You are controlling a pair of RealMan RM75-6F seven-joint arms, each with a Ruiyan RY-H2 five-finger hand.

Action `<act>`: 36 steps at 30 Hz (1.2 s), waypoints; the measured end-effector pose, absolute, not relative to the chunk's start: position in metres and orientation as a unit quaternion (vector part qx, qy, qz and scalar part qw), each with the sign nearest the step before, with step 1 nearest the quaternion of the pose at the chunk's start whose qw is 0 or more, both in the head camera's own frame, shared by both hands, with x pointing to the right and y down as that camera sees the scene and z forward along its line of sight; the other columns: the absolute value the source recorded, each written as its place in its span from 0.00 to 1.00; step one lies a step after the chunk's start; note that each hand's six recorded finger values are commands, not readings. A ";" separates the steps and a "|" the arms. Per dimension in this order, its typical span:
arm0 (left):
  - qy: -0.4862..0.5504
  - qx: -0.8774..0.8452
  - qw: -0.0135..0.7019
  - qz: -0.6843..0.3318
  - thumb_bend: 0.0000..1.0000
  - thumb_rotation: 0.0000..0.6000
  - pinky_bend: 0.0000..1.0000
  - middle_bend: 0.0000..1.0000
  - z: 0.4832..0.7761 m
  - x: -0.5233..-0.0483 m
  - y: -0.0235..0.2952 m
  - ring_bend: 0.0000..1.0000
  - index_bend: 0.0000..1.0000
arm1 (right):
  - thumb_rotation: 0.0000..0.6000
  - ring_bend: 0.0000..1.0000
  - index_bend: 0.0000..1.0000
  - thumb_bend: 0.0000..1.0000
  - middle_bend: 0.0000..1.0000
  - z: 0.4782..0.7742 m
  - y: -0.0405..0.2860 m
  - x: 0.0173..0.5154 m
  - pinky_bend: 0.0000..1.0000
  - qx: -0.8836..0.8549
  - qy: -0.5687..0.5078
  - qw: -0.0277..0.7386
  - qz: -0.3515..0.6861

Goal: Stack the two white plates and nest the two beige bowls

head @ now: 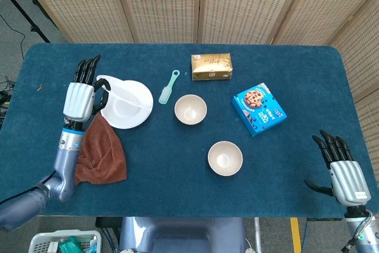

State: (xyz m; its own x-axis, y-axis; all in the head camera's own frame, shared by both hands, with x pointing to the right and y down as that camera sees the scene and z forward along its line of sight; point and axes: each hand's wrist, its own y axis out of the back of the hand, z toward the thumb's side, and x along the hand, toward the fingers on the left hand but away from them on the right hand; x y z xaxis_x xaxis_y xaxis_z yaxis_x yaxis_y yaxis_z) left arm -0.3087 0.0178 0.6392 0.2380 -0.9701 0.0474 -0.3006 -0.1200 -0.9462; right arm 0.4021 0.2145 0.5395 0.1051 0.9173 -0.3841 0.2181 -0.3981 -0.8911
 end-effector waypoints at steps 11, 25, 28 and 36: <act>0.495 -0.652 0.430 -0.380 0.49 1.00 0.00 0.00 0.664 -0.316 0.020 0.00 0.91 | 1.00 0.00 0.00 0.00 0.00 0.547 0.213 0.402 0.00 -0.661 -0.424 0.338 0.519; 0.451 -0.668 0.416 -0.422 0.43 1.00 0.00 0.00 0.683 -0.362 0.069 0.00 0.77 | 1.00 0.00 0.00 0.00 0.00 0.538 0.216 0.402 0.00 -0.666 -0.431 0.337 0.507; 0.443 -0.669 0.407 -0.437 0.43 1.00 0.00 0.00 0.689 -0.375 0.079 0.00 0.73 | 1.00 0.00 0.00 0.00 0.00 0.536 0.217 0.400 0.00 -0.667 -0.433 0.337 0.503; 0.424 -0.667 0.390 -0.472 0.42 1.00 0.00 0.00 0.709 -0.387 0.090 0.00 0.68 | 1.00 0.00 0.00 0.00 0.00 0.537 0.218 0.399 0.00 -0.670 -0.429 0.336 0.505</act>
